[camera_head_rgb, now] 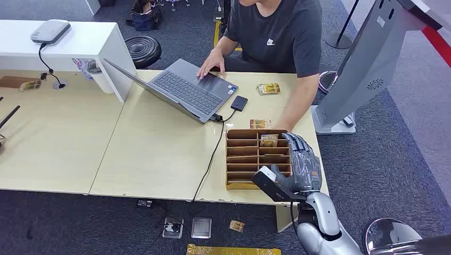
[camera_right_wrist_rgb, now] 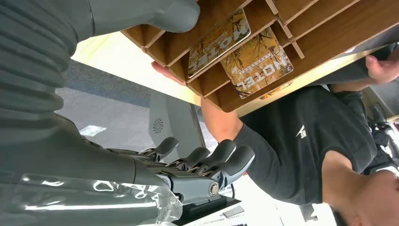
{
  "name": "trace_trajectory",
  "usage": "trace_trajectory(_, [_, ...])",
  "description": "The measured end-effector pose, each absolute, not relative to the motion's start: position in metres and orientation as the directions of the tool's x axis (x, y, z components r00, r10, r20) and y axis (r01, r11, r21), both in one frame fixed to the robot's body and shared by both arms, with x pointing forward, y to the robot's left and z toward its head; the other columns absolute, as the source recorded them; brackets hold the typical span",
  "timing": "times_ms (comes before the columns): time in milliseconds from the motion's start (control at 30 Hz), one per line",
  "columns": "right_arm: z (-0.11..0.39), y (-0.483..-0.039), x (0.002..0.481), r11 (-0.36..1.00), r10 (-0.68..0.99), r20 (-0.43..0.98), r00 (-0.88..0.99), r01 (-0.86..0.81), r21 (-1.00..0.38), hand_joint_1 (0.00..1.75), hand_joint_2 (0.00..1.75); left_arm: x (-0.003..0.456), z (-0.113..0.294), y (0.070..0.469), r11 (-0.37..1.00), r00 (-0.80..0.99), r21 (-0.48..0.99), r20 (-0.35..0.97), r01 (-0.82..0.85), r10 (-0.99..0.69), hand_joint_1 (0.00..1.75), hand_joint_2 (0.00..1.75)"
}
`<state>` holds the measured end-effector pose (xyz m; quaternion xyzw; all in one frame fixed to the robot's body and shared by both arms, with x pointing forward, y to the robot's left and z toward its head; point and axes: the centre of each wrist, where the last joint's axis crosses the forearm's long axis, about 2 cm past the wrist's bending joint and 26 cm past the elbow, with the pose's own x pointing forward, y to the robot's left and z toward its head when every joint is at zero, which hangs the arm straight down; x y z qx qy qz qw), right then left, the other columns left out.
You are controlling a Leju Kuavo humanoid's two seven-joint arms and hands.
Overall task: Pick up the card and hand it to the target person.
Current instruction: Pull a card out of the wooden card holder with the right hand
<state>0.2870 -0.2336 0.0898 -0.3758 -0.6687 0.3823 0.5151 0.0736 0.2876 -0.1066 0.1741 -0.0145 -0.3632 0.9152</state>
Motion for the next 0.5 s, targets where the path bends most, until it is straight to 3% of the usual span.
trace_trajectory(100, [0.0895,-0.2337,0.2869,0.425,0.897,0.401,-0.186,0.108,-0.899,0.94,1.75,0.0736,-0.1066,0.2876,0.676,0.736,0.329,-0.1,0.66,-0.67,0.0,1.75])
trace_trajectory(133, [0.0894,-0.2338,0.2869,0.424,0.897,0.401,-0.186,0.108,-0.899,0.99,1.75,0.0736,-0.1066,0.2876,0.676,0.736,0.329,-0.1,0.66,-0.67,0.0,1.75])
trace_trajectory(200, [0.089,-0.2339,0.2869,0.423,0.897,0.4,-0.185,0.107,-0.9,0.72,1.75,0.0736,-0.1066,0.2876,0.676,0.736,0.329,-0.1,0.66,-0.67,0.0,1.75])
trace_trajectory(267, [0.0886,-0.2342,0.2869,0.421,0.899,0.398,-0.185,0.106,-0.901,0.6,1.75,0.0736,-0.1066,0.2876,0.676,0.736,0.329,-0.1,0.66,-0.67,0.0,1.75])
trace_trajectory(333, [0.0881,-0.2344,0.2868,0.417,0.9,0.394,-0.186,0.106,-0.903,0.67,1.75,0.0736,-0.1066,0.2876,0.676,0.736,0.329,-0.1,0.66,-0.67,0.0,1.75])
trace_trajectory(433, [0.0875,-0.2348,0.2869,0.414,0.901,0.391,-0.188,0.107,-0.904,1.17,1.75,0.0736,-0.1066,0.2876,0.676,0.736,0.329,-0.1,0.66,-0.67,0.0,1.75])
trace_trajectory(467, [0.0873,-0.235,0.287,0.413,0.902,0.39,-0.188,0.106,-0.904,1.22,1.75,0.0736,-0.1066,0.2876,0.676,0.736,0.329,-0.1,0.66,-0.67,0.0,1.75])
trace_trajectory(500, [0.087,-0.2351,0.287,0.412,0.902,0.389,-0.187,0.106,-0.905,1.07,1.75,0.0736,-0.1066,0.2876,0.676,0.736,0.329,-0.1,0.66,-0.67,0.0,1.75])
